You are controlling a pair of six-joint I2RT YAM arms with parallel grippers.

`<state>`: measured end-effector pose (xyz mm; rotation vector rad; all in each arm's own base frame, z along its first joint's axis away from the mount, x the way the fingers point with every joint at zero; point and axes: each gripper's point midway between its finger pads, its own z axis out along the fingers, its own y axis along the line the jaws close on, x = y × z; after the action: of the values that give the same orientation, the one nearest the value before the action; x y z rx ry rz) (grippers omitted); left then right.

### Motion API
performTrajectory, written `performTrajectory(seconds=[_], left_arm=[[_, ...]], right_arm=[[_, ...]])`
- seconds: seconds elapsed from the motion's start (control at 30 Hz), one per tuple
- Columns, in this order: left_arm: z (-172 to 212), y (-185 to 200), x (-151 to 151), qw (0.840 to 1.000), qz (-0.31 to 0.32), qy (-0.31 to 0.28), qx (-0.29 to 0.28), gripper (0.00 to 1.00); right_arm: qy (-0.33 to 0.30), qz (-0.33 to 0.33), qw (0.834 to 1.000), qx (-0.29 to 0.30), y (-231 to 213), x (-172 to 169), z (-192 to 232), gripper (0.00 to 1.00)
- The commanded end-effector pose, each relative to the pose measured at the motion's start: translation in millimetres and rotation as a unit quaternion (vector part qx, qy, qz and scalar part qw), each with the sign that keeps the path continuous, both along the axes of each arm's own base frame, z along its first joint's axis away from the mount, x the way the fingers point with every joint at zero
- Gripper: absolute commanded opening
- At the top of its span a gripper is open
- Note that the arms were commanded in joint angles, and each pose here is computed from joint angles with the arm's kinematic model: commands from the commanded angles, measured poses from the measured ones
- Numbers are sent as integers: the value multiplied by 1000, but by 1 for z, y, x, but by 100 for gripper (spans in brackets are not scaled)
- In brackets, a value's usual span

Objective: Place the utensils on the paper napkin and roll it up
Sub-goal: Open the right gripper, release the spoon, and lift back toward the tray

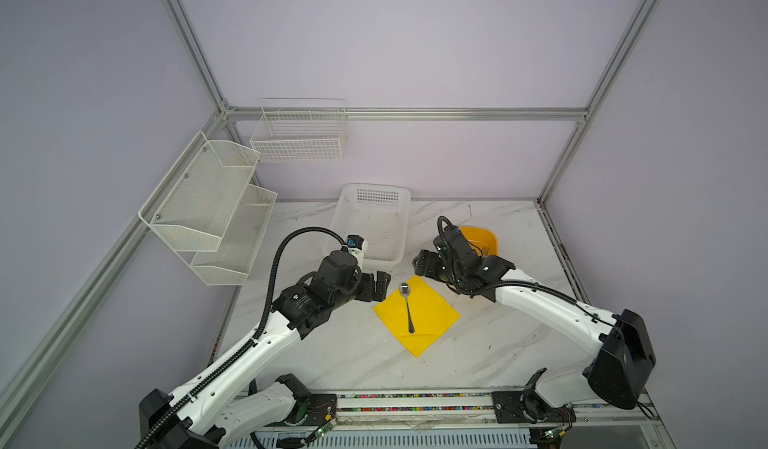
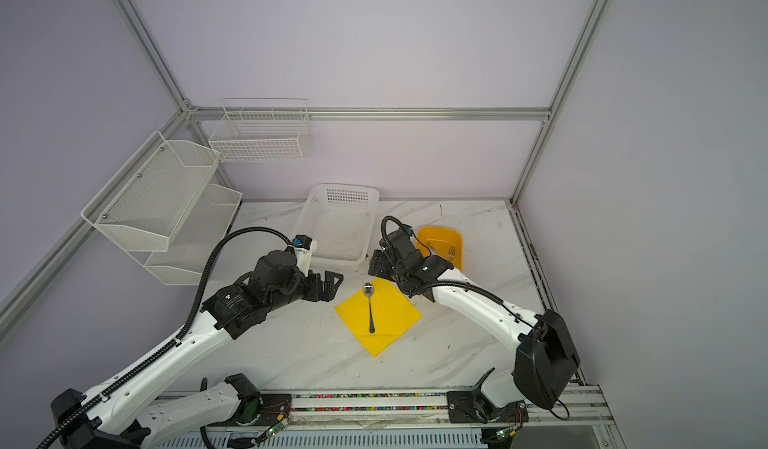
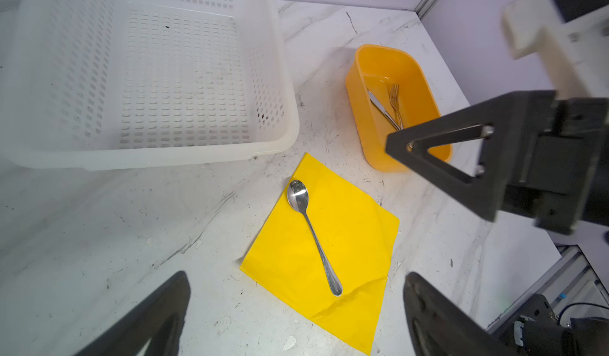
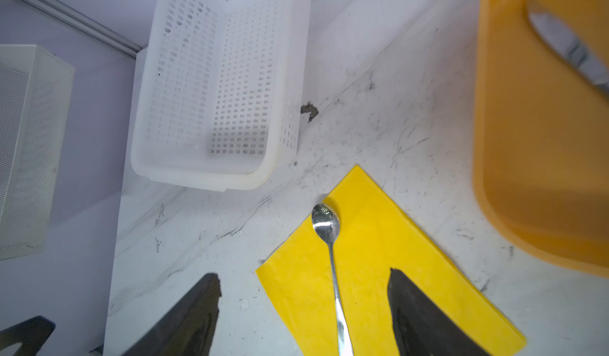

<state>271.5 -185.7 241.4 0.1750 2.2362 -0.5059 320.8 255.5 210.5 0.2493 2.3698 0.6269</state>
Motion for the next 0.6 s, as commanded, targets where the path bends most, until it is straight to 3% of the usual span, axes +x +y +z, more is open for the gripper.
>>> performTrajectory(seconds=[0.0, 0.17, 0.37, 0.57], left_arm=[[10, 5, 10, 999, 27, -36, -23, 100], [26, -7, 15, 997, 11, -55, -50, 100], [47, -29, 7, 986, -54, -115, -112, 100], [34, -54, 5, 986, -115, -66, -98, 99]], right_arm=[[-18, -52, 995, -89, -50, 5, -8, 97], [-65, -85, 988, -108, -81, 14, 18, 97], [11, -102, 992, -69, -122, 33, -17, 97], [69, -113, 987, -88, -149, 48, -51, 94]])
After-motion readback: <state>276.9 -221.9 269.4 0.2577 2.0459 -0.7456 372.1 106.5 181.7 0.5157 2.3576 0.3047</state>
